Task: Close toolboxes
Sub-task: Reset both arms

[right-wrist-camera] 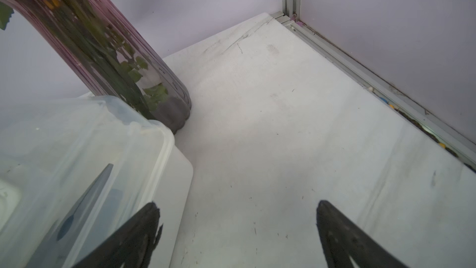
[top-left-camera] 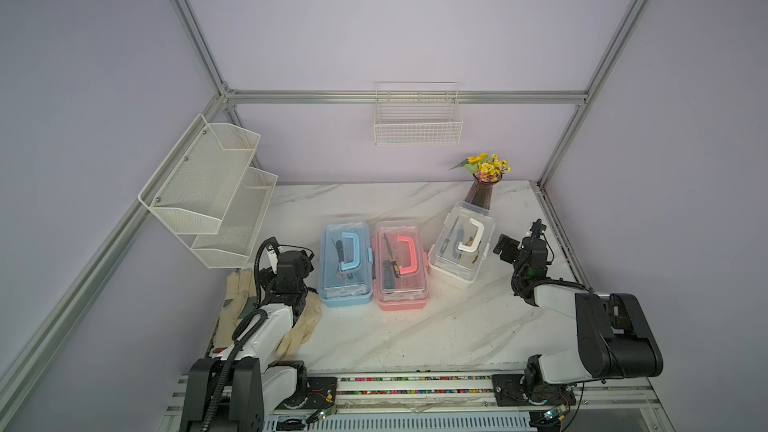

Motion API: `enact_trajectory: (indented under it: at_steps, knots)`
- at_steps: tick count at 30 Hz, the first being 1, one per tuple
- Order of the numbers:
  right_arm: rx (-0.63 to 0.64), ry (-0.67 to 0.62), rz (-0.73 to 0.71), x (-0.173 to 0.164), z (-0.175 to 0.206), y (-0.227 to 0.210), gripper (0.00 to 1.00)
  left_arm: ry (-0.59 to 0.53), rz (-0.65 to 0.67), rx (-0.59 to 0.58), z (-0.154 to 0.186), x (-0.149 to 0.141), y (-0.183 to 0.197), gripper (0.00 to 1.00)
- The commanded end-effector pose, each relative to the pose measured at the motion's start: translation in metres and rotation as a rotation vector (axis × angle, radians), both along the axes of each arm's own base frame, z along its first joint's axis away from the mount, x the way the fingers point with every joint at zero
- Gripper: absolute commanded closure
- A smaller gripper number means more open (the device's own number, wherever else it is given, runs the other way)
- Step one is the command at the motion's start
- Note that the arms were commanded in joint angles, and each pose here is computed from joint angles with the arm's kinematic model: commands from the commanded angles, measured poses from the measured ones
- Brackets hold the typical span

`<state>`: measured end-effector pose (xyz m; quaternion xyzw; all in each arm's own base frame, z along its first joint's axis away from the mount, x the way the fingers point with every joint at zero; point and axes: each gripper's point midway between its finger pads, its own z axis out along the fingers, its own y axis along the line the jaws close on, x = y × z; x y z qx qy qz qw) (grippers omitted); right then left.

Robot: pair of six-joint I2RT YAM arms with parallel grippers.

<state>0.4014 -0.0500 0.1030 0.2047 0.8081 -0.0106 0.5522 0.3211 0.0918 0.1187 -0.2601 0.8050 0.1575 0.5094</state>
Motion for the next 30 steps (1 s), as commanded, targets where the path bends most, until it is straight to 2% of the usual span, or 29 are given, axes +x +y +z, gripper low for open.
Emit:
enact_trajectory:
  at_steps: [1, 3, 9, 14, 16, 17, 18, 19, 20, 22, 24, 26, 28, 30]
  knots:
    - [-0.069, -0.148, -0.037, 0.013, 0.021, -0.010, 0.03, -0.161, -0.008, 0.037, 0.015, 0.013, 0.004, 0.00]
    - [-0.088, -0.169, -0.045, 0.014, 0.018, -0.014, 0.03, -0.130, -0.032, 0.042, 0.017, 0.016, 0.002, 0.00]
    - [-0.107, -0.188, 0.015, 0.016, 0.016, -0.005, 0.03, -0.182, -0.101, 0.111, 0.025, 0.028, -0.002, 0.00]
    - [-0.128, -0.192, 0.070, 0.019, 0.014, 0.006, 0.03, -0.193, -0.159, 0.109, 0.026, 0.029, -0.011, 0.00]
    - [-0.152, -0.189, 0.104, 0.023, 0.001, 0.016, 0.03, -0.201, -0.171, 0.109, 0.026, 0.029, -0.012, 0.00]
    - [-0.180, -0.226, 0.118, 0.023, 0.004, 0.022, 0.03, -0.205, -0.177, 0.109, 0.027, 0.030, -0.013, 0.00]
    - [-0.154, -0.174, 0.112, 0.022, -0.003, 0.022, 0.03, -0.206, -0.179, 0.114, 0.026, 0.032, -0.013, 0.00]
    - [-0.136, -0.176, 0.106, 0.022, -0.002, 0.021, 0.03, -0.201, -0.186, 0.117, 0.026, 0.035, -0.013, 0.00]
    - [-0.173, -0.212, 0.102, 0.022, 0.002, 0.019, 0.03, -0.187, -0.199, 0.114, 0.025, 0.039, -0.015, 0.00]
    - [-0.163, -0.165, 0.103, 0.022, -0.003, 0.019, 0.03, -0.183, -0.212, 0.118, 0.025, 0.046, -0.016, 0.00]
    - [-0.175, -0.202, 0.102, 0.023, 0.001, 0.019, 0.03, -0.222, -0.212, 0.088, 0.023, 0.055, -0.014, 0.00]
    - [-0.165, -0.171, 0.099, 0.023, -0.002, 0.019, 0.03, -0.174, -0.275, 0.118, 0.007, 0.071, -0.023, 0.00]
    - [-0.172, -0.191, 0.105, 0.022, -0.001, 0.020, 0.03, -0.108, -0.327, 0.120, -0.001, 0.081, -0.034, 0.00]
    - [-0.168, -0.179, 0.102, 0.022, -0.002, 0.019, 0.03, -0.126, -0.301, 0.115, -0.002, 0.075, -0.032, 0.00]
